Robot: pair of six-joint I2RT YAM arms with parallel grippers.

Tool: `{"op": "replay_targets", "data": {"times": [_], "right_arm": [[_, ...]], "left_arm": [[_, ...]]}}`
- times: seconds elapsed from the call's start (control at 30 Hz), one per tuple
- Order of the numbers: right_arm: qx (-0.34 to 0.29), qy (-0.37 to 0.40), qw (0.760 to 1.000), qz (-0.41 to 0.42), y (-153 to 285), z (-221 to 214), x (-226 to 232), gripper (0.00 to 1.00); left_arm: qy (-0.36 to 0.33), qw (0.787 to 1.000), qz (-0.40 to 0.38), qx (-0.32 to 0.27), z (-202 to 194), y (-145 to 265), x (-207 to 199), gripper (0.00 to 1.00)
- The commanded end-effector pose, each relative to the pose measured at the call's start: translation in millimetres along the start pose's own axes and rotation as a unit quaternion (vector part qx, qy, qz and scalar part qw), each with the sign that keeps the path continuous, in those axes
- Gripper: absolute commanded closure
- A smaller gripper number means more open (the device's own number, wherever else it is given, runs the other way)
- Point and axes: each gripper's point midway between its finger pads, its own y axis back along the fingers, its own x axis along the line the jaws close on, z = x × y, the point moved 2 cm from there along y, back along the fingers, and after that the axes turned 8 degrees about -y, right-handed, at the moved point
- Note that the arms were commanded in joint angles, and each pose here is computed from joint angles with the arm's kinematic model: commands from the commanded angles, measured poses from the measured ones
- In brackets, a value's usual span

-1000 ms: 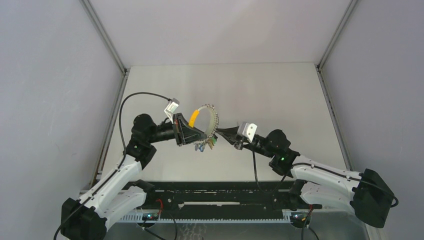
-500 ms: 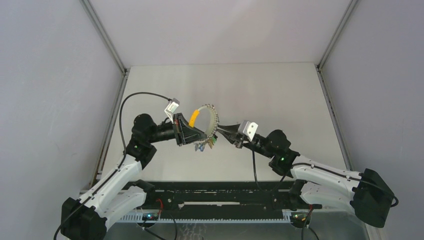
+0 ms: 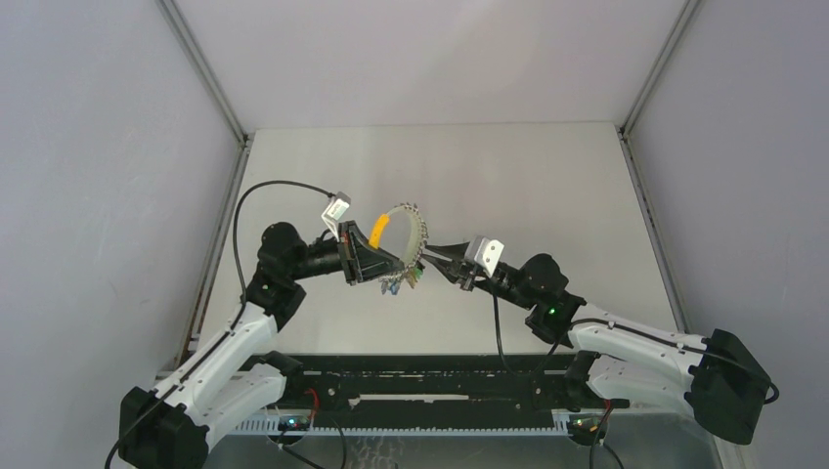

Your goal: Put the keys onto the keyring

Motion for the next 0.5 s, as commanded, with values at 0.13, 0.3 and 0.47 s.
{"op": "replay_targets", "data": {"times": [0.13,0.3,0.47], "right_arm": [[-0.031,-0.007,0.999,0.004,-4.9,17.2,4.1,0.75],[-0.031,-0.014,0.999,-0.009,-6.1,16.1,1.7,0.75],[-0.037,-0.018,0.999,-0.022,-7.0,18.8,-0.9,0.79]], "left_arm": [[-0.044,0.999,-0.004,-0.03,20.0,1.0,-11.8,1.0],[-0.046,0.998,-0.002,-0.035,21.4,1.7,-12.6,1.0],[-0.047,0.998,-0.004,-0.035,21.0,2.2,-14.2,1.0]]}}
